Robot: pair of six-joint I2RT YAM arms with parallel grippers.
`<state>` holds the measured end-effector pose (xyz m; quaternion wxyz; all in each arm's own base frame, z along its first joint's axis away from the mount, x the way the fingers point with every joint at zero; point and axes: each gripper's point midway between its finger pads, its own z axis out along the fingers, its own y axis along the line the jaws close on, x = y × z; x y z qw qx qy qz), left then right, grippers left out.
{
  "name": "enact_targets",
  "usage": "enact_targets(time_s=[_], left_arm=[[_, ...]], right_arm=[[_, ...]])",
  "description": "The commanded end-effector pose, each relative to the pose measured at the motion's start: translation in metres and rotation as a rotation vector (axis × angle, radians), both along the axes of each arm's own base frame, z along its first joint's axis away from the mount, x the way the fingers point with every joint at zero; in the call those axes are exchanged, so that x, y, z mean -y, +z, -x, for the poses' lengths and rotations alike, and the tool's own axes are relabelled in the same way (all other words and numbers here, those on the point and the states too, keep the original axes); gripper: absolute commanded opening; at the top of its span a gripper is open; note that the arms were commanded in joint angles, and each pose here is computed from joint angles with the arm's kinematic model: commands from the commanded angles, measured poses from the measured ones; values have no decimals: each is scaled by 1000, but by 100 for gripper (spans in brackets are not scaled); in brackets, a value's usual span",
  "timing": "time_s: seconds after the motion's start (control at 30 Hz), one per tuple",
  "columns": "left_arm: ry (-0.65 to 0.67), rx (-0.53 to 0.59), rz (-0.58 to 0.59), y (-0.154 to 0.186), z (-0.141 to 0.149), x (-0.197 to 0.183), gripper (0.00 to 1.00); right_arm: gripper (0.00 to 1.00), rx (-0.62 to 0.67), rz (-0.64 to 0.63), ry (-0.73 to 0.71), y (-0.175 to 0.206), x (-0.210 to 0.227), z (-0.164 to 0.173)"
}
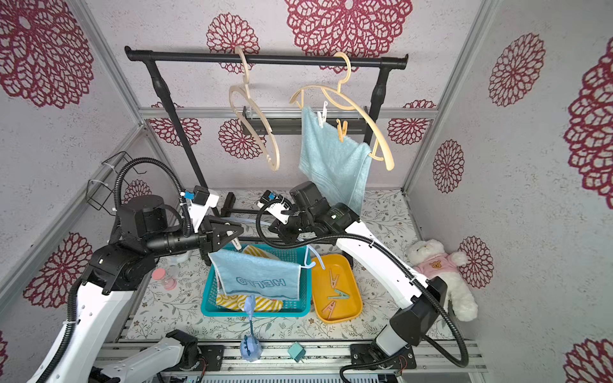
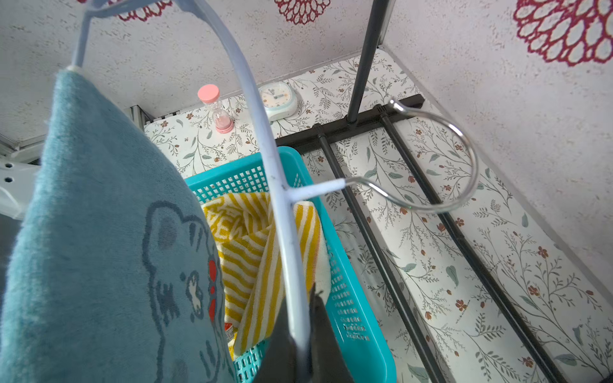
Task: Remove the clothespins securing towels to the hanger
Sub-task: Remove the clothespin from the hanger, then place the clothespin in the storage box.
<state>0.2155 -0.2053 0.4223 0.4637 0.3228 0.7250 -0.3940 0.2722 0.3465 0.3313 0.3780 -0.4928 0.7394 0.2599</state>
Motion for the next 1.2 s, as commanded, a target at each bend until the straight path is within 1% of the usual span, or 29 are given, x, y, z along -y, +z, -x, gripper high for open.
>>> enact_targets(time_s=[0.0,0.13,0.2,0.27,0.33,0.43,0.57,0.7,0.77,0.87,1.0,1.17], left_arm=[[-28,32,58,22,9,5,0],[-82,-14,50,15,21,25,0],[-66,-15,34,11,23,33,0],[-78,-17,54,11,28,44,0],[-84,-44,75,5,31,58,0],[-59,-84,49,-14,35,75,0],[-17,-123,61,-33,37,94,0],[8,-122,42,-42,42,102,0],[-6,-132,38,-49,46,110,0],[-6,-135,0,-63,50,120,0],[-11,-154,7,-79,53,130,0],[30,-159,13,-99,48,140,0]], right_arm=[[0,55,-71,-16,25,-6,-6],[0,67,-92,-38,27,-8,-11],[0,61,-89,-47,25,-10,-14],[0,53,-83,-53,20,-11,-17],[0,38,-84,-49,15,-12,-18],[0,17,-98,-57,12,-13,-24],[0,0,-131,-66,13,-14,-31],[0,2,-158,-51,20,-17,-34],[0,-1,-160,-49,21,-18,-37],[0,1,-167,-42,25,-20,-40],[0,-4,-200,-33,35,-20,-45],[0,-17,-214,-33,39,-23,-54]])
